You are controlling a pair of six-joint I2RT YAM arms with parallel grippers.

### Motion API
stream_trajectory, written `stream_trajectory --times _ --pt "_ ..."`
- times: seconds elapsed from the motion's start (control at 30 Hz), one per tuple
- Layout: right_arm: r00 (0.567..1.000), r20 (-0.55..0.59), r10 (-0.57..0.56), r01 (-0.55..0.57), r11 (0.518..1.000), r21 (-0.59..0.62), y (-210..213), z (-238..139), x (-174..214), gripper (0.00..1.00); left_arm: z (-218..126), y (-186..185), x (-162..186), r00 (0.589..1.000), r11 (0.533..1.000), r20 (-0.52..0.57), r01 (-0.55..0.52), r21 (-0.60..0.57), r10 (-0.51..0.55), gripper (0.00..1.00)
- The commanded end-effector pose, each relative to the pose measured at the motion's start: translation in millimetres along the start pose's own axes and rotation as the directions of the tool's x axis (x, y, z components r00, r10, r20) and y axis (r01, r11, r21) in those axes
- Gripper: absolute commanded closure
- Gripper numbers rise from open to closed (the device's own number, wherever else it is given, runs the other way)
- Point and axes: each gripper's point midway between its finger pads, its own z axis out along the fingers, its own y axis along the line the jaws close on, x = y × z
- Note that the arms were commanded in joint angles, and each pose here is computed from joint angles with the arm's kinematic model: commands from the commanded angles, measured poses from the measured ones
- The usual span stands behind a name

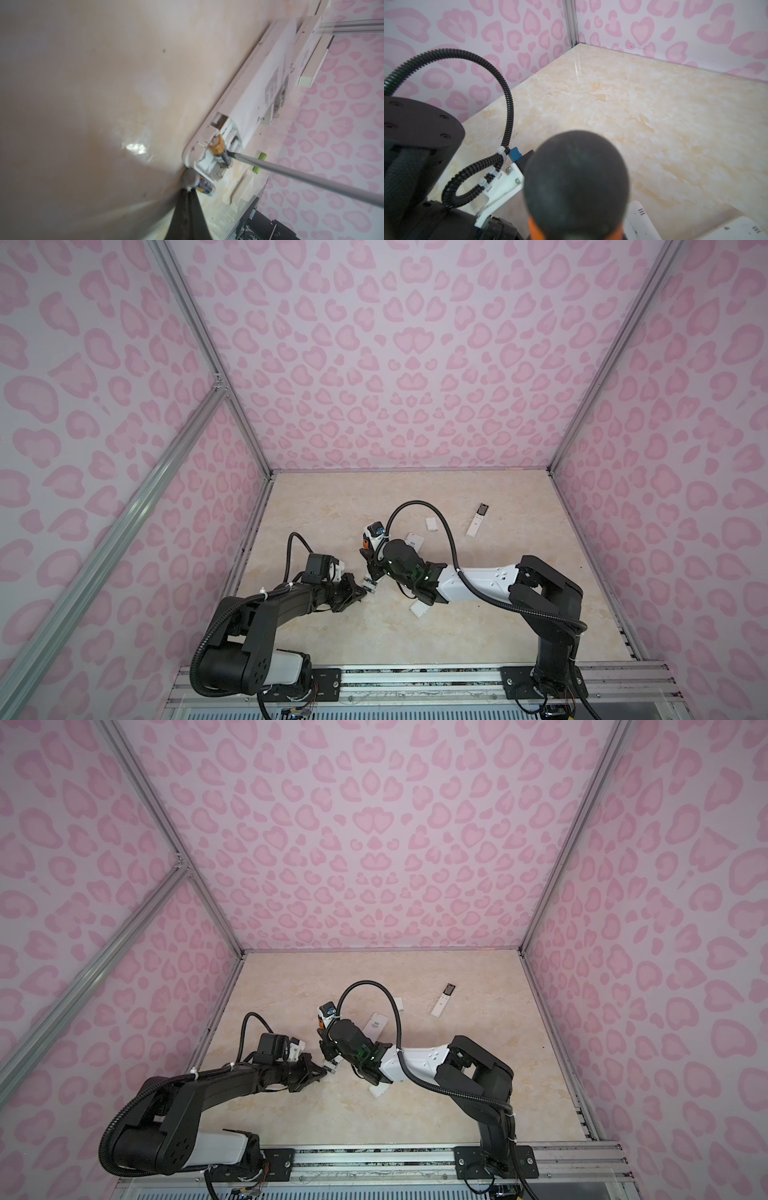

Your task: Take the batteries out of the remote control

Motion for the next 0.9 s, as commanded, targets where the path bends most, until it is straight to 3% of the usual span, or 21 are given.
stream_trajectory --times 0.0,0.5,0.7,0.87 --pt "0.997 -0.046 -0.054 0.056 0.997 0.048 -6.6 -1.2 19.4 1.00 -5.3 3.6 -11.7 0.998 0.999 0.063 -0.008 -0.044 0.010 0.96" --pt "0.990 0.002 0.139 -0.139 0.990 0.035 -21.2 3.3 23.0 1.00 1.2 23.5 -1.6 0.999 0.997 0.046 0.020 -0.076 -0.016 0.96" --pt "0.993 0.004 0.118 -0.119 0.992 0.046 -22.8 1.3 20.5 1.00 2.1 24.2 -1.4 0.999 0.997 0.041 0.024 -0.078 -0.021 0.96" --pt "0.999 0.028 0.026 -0.028 0.998 0.063 -14.7 -4.7 12.8 1.00 2.7 24.1 -2.3 0.999 0.997 0.040 0.024 -0.080 -0.021 0.96"
